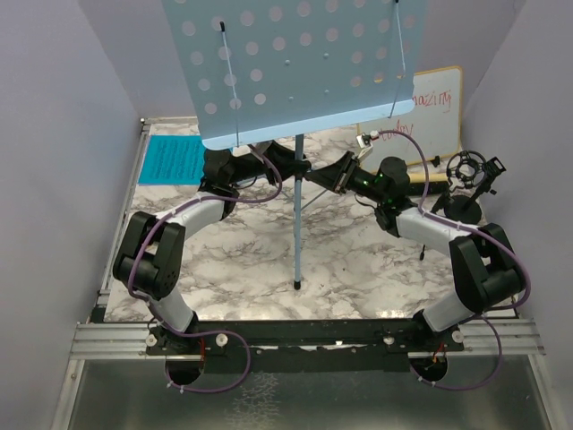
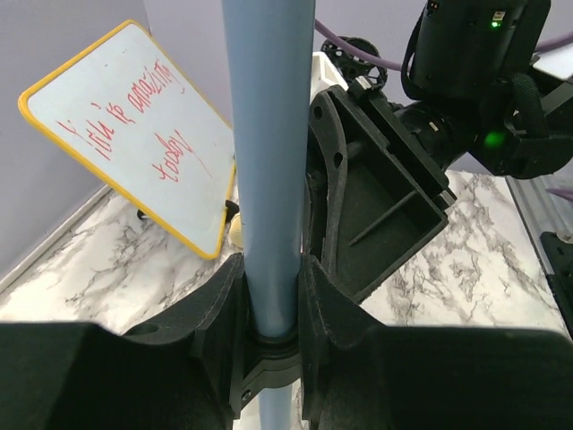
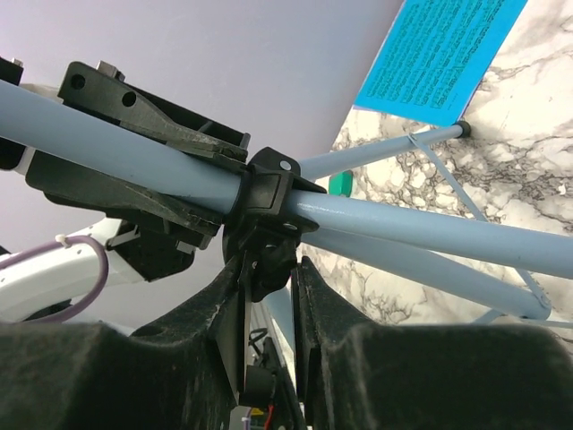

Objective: Pack up the instrument practice props
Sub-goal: Unscrew the knob on the music stand.

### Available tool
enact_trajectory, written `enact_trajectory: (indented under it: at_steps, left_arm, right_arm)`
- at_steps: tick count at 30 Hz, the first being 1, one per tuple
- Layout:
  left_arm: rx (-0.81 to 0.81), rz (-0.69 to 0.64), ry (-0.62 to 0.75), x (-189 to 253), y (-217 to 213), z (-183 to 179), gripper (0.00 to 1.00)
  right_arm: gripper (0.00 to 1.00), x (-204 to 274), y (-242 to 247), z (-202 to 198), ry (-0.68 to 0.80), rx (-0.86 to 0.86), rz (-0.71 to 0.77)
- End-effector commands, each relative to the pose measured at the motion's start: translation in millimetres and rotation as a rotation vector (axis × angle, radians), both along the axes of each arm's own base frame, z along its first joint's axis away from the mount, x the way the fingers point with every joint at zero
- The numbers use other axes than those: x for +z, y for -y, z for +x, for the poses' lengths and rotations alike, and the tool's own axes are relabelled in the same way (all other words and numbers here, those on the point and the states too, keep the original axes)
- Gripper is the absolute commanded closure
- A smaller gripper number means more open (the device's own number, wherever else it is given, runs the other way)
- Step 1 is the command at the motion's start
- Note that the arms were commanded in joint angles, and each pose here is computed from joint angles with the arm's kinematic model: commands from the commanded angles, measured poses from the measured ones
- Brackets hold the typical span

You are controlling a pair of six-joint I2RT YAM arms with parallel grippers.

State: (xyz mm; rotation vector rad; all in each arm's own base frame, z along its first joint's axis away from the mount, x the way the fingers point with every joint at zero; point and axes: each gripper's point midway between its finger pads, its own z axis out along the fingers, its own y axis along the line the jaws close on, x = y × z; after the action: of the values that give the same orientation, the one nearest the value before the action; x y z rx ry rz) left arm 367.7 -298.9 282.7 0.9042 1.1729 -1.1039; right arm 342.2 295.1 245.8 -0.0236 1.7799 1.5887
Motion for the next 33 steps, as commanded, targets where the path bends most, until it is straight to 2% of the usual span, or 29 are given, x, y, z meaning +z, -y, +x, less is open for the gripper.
enact_trajectory:
  at_steps: [1, 5, 13, 18, 23, 27, 33]
  left_arm:
    - [0.089, 0.100, -0.210, -60.2, -8.9, 19.7, 1.00]
    - [0.117, 0.111, -0.249, -68.0, -11.5, 21.4, 1.00]
    - [0.149, 0.146, -0.324, -80.4, -16.3, 19.4, 1.00]
    - [0.172, 0.193, -0.349, -91.7, -22.3, 14.7, 1.00]
    - [0.208, 0.252, -0.365, -101.2, -29.4, 13.6, 1.00]
    - [0.218, 0.276, -0.377, -105.7, -32.2, 12.5, 1.00]
    - [0.203, 0.277, -0.412, -110.5, -29.5, 11.4, 1.00]
  right_arm:
    - [0.87, -6.2, -5.4, -2.8, 0.064, 0.040, -0.061]
    - [0.99, -7.7, -6.7, -0.5, 0.176, 0.057, -0.106]
    - [0.99, -31.5, -9.3, 5.6, 0.502, 0.089, -0.335]
    - [0.99, -44.9, -10.7, 11.4, 0.764, 0.070, -0.518]
    - [0.99, -57.8, -16.1, 13.6, 1.076, 0.104, -0.757]
    - [0.99, -74.7, -14.9, 22.2, 1.316, 0.102, -1.035]
    - [0.99, -68.5, -3.0, 25.5, 1.736, -0.080, -1.464]
